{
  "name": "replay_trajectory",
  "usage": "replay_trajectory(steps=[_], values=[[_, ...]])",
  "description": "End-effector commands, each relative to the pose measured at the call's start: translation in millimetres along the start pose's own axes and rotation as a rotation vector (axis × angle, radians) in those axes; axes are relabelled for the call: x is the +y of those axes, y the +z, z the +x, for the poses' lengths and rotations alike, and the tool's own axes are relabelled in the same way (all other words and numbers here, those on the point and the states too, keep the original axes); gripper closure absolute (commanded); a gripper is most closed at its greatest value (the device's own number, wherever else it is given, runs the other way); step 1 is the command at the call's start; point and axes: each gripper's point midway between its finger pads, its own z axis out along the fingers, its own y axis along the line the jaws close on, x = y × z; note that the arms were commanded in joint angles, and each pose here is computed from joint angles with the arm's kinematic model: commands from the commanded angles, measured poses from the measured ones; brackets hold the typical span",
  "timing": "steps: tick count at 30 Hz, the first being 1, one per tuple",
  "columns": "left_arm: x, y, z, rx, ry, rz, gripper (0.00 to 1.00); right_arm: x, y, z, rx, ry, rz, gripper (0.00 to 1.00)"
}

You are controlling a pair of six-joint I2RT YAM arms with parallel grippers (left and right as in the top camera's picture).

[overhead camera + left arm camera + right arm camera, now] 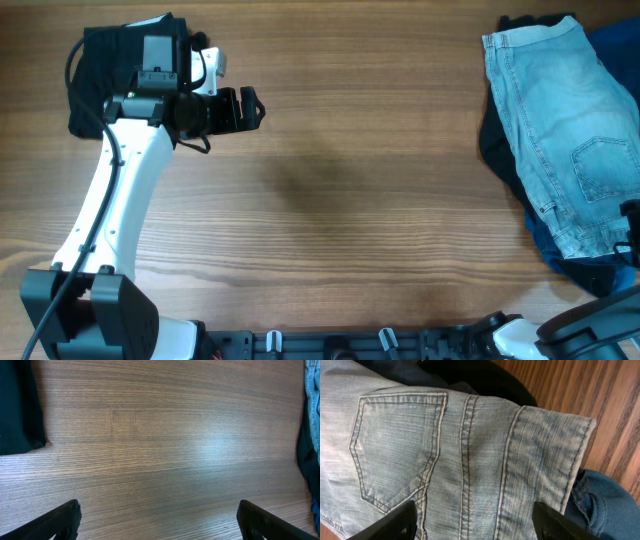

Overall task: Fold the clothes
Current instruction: 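Lift the denim shorts off the pile with the right gripper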

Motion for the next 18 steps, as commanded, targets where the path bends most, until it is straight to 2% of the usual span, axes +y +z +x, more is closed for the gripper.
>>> replay_trajectory(steps=[1, 7, 18], values=[[-0.8, -0.6, -5.4, -0.01, 0.004, -0.006, 0.0, -10.6, 1.3, -1.5, -0.009, 0.042, 0.054, 0.29], [-0.8, -0.6, -5.4, -0.01, 0.004, -0.006, 0.0, -22.0, -2.0, -5.7, -0.036, 0.057, 0.12, 0.28], [1.7, -0.7, -9.3, -0.027, 0.008, -0.022, 0.0, -46.4, -9.1, -18.0, -0.072, 0.069, 0.133, 0.28]])
